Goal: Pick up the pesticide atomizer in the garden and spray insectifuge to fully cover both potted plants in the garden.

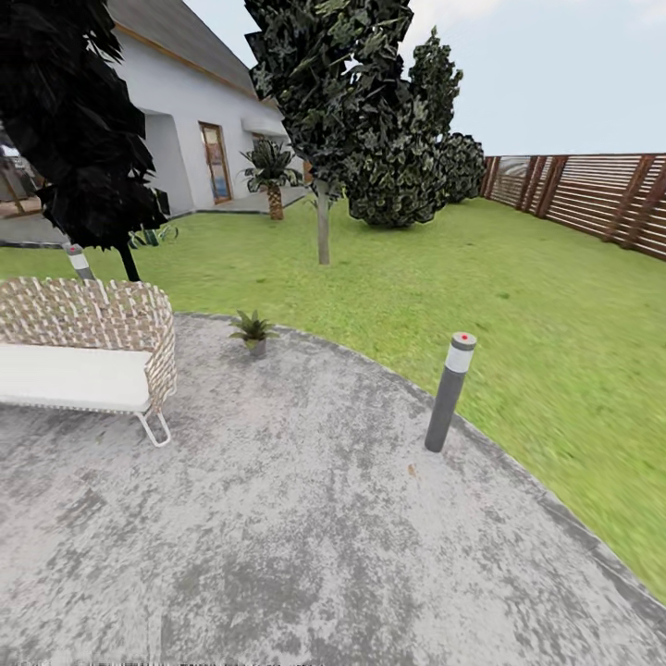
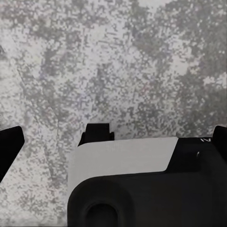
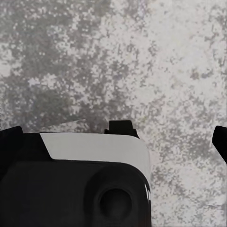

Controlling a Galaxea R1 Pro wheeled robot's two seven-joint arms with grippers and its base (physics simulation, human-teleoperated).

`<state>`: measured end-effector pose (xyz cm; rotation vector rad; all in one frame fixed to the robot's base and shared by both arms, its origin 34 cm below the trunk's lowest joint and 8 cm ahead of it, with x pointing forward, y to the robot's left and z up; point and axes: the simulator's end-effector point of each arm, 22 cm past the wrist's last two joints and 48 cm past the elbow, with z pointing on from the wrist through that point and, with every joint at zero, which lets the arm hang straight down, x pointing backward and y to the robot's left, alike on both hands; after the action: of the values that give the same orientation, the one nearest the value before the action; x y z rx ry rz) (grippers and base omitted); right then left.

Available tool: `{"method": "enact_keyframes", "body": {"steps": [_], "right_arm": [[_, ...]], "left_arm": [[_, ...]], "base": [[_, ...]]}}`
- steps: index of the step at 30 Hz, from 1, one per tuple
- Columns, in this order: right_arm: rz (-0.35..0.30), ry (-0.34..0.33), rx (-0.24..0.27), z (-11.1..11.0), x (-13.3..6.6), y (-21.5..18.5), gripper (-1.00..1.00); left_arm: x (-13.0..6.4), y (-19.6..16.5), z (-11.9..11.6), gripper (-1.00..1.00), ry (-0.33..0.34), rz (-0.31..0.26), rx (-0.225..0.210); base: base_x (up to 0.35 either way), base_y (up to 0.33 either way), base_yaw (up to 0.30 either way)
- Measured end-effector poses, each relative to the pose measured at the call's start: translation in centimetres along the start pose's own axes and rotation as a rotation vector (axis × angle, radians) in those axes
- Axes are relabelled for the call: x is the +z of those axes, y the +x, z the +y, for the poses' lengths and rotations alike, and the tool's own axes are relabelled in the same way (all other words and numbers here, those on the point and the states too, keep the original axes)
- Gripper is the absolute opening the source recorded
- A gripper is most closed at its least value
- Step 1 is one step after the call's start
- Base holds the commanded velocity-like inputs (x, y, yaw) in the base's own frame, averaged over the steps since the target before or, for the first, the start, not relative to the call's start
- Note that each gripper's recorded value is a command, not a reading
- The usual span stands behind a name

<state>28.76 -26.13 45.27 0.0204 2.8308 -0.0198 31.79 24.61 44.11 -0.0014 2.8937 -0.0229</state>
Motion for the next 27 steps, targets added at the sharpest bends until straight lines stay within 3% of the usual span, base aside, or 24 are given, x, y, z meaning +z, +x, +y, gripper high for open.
{"method": "enact_keyframes", "body": {"steps": [19, 27], "right_arm": [[0.016, 0.000, -0.001, -0.01, 0.04, 0.63, 1.00], [0.018, 0.000, -0.001, 0.03, 0.04, 0.72, 1.00]], "left_arm": [[0.12, 0.65, -0.01, 1.00, 0.000, 0.016, 0.000], [0.13, 0.72, -0.01, 1.00, 0.000, 0.017, -0.001]], "base": [[0.000, 0.000, 0.252], [0.000, 0.000, 0.081]]}}
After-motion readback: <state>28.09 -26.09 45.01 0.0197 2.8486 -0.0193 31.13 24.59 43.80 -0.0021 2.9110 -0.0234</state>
